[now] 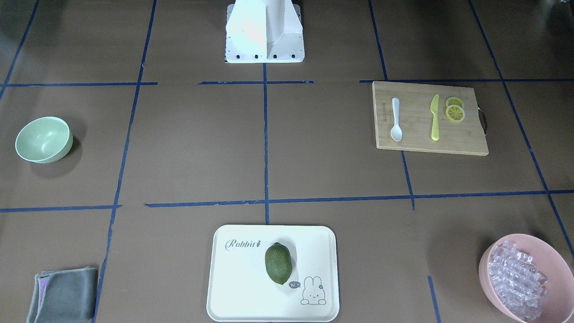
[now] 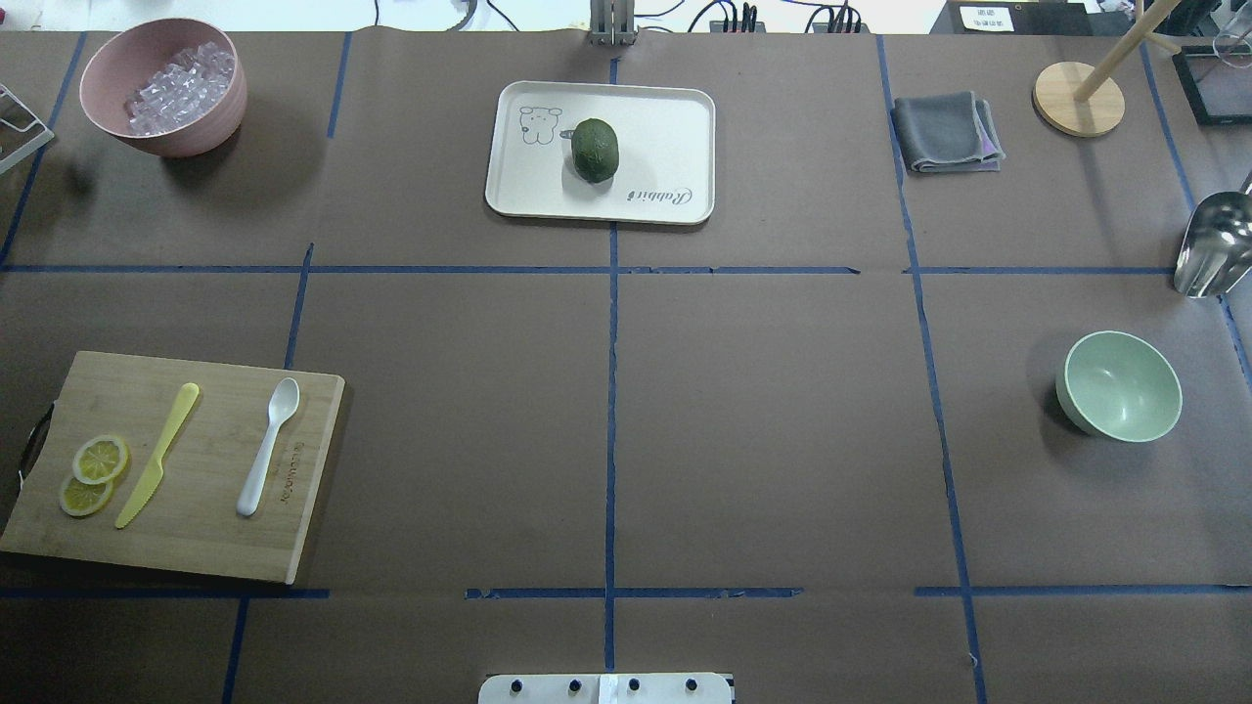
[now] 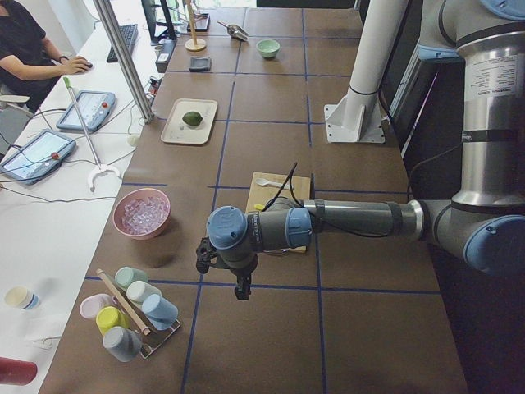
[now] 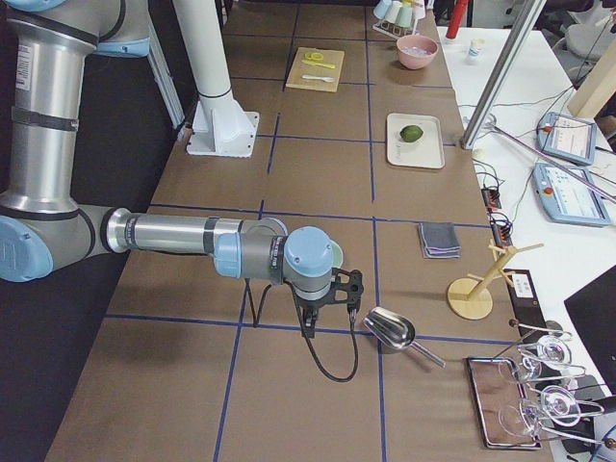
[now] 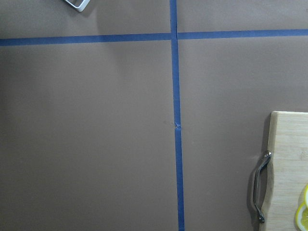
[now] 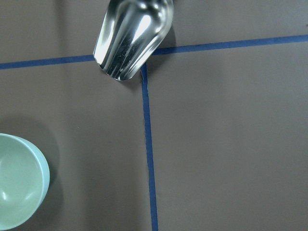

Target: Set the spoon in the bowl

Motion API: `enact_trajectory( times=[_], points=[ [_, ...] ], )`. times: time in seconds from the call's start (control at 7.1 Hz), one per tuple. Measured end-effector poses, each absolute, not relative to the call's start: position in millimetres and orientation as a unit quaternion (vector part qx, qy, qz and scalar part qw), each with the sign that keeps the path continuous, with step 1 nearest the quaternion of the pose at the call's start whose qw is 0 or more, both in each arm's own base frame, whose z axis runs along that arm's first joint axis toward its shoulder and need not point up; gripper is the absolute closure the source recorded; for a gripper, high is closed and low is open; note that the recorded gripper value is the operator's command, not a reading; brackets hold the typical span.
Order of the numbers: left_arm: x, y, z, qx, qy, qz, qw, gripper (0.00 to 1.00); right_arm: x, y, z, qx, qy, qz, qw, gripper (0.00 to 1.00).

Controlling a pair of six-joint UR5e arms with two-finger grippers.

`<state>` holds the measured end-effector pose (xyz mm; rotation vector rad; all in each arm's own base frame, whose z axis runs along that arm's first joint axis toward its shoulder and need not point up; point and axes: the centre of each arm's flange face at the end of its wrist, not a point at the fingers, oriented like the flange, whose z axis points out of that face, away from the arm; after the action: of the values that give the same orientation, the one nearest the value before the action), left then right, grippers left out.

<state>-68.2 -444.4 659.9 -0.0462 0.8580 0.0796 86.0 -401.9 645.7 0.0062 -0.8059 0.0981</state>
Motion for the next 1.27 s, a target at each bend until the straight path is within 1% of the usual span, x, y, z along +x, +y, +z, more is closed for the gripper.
enact_trajectory(
  times=[1.27],
  points=[
    [-68.2, -443.9, 659.6, -0.021, 0.416, 0.039, 0.908, 0.00, 85.5, -402.5, 642.4, 0.006, -0.393, 0.046, 0.918, 0.00]
  ],
)
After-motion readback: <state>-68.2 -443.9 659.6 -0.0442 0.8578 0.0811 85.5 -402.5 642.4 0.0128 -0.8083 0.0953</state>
